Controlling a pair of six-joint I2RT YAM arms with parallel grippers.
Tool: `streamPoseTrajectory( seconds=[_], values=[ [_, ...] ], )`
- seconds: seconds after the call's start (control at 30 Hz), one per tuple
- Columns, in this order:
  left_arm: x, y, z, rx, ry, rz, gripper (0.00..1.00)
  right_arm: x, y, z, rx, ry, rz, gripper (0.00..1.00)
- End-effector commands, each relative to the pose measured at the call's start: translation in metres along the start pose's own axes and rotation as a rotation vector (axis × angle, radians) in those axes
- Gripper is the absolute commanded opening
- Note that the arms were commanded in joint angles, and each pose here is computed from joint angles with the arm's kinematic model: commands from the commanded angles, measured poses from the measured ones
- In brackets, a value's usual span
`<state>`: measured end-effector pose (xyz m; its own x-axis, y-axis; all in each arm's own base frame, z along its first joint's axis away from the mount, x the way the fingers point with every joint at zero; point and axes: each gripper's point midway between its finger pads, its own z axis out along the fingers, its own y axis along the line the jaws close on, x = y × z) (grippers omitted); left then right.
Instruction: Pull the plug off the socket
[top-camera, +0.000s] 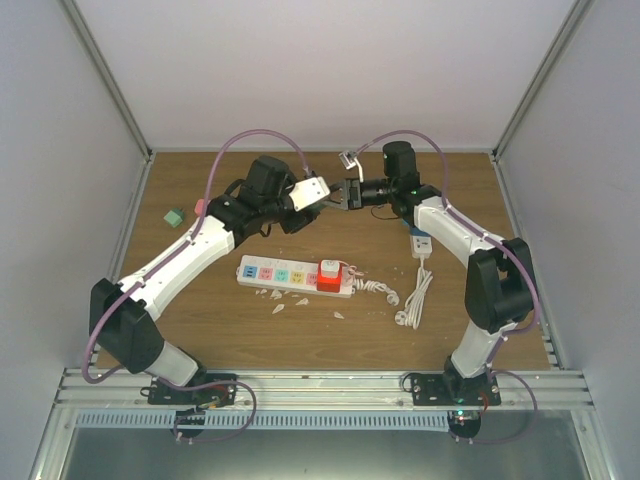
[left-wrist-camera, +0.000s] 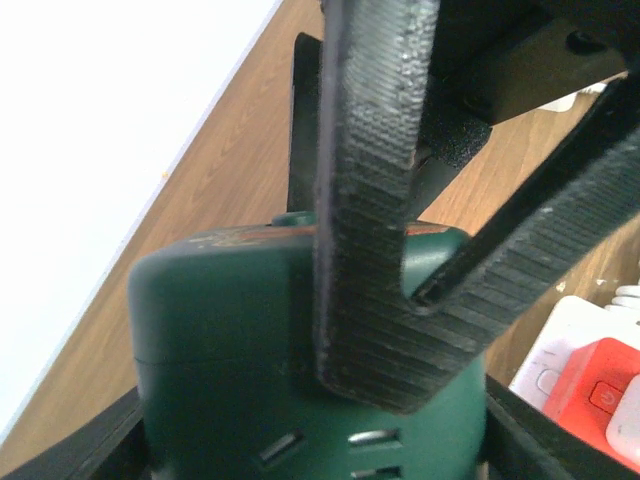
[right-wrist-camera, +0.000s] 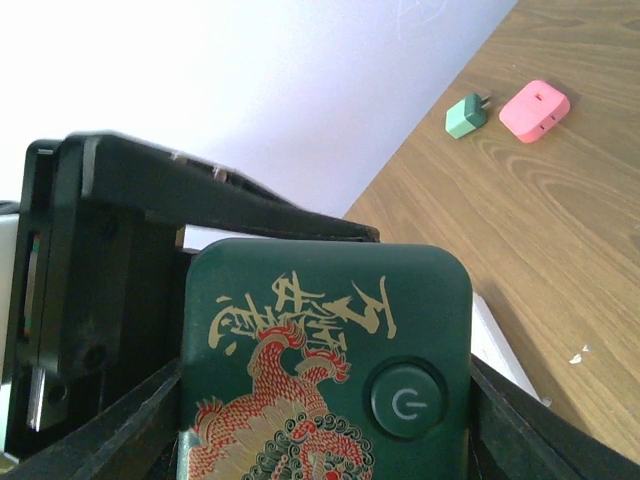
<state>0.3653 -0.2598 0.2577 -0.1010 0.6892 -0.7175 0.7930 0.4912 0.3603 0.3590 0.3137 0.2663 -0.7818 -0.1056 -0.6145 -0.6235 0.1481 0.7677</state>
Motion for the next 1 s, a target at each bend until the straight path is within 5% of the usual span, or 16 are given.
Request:
streamPoseTrajectory(
  seconds=[0.0,0.07,0.17,0.33,0.97],
  values=[
    [-0.027,0.024,-0.004,-0.11,-0.081,0.008,0.52,0.003,0.011,0.0,-0.069,0.019,0.003,0.3],
    [-0.027,0.021,-0.006,-0.1,-0.083,0.011,0.44,0.0,0.012,-0.002,-0.066,0.017,-0.006,0.39],
    [-0.011,0.014,-0.007,-0.068,-0.047,0.018,0.35,-0.008,0.01,-0.01,-0.039,0.001,-0.056,0.69],
    [0.028,0.015,-0.006,-0.017,0.037,-0.033,0.24,-0.016,0.005,-0.023,0.042,-0.009,-0.18,0.84],
    [0.273,0.091,-0.058,-0.027,0.444,-0.414,0.22,0.037,-0.008,-0.053,0.303,0.188,-0.543,0.92]
  ],
)
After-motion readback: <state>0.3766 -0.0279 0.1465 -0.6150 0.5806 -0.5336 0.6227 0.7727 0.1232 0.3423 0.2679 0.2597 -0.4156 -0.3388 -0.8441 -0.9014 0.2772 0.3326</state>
